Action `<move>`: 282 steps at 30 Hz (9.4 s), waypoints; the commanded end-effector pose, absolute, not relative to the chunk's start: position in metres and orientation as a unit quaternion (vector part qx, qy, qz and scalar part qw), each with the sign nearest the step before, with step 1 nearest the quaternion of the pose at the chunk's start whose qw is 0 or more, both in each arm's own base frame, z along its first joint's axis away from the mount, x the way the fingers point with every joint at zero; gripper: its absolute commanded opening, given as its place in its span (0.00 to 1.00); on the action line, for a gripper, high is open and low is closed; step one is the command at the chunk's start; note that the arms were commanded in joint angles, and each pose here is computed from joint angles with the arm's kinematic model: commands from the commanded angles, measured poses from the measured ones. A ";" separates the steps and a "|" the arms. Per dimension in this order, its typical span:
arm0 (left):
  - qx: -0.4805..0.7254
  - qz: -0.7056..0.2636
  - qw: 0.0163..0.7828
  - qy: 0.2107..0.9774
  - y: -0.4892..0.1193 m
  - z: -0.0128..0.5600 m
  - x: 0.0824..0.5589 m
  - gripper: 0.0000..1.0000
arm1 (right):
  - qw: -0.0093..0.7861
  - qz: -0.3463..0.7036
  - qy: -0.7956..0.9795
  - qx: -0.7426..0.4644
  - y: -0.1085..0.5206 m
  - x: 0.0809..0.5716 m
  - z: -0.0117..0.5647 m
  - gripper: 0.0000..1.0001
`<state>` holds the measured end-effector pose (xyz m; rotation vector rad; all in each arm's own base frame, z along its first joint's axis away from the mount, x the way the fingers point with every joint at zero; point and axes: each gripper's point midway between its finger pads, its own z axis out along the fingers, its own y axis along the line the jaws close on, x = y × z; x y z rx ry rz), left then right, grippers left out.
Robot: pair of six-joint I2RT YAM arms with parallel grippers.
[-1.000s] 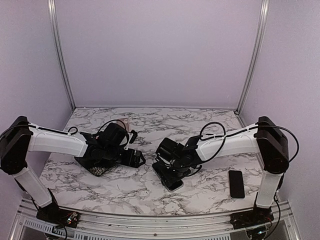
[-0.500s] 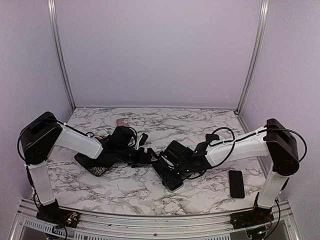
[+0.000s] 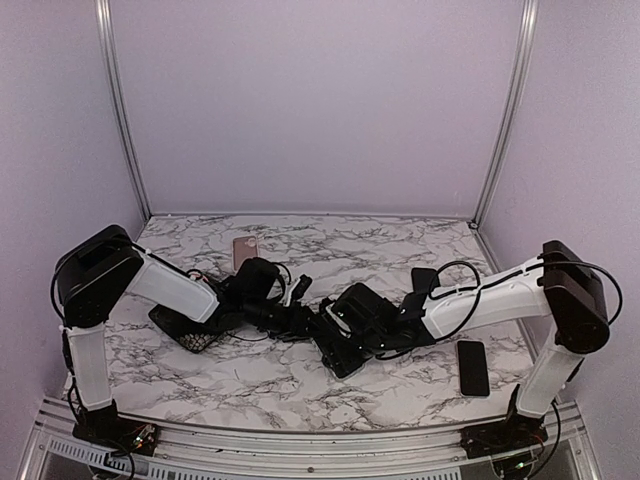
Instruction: Put the phone into the phone case
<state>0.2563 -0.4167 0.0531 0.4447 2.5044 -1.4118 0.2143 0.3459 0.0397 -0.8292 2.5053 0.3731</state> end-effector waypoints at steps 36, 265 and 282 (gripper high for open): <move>0.578 -0.277 0.253 0.725 -0.397 0.095 0.167 0.00 | 0.445 0.422 0.617 -0.494 0.341 0.170 0.187 0.96; 0.494 -0.474 0.544 0.485 -0.405 0.401 0.123 0.00 | 0.520 0.503 0.425 -0.544 0.370 0.119 0.398 0.59; 0.497 -0.471 0.545 0.484 -0.401 0.396 0.119 0.00 | 0.505 0.500 0.427 -0.559 0.371 0.116 0.386 0.40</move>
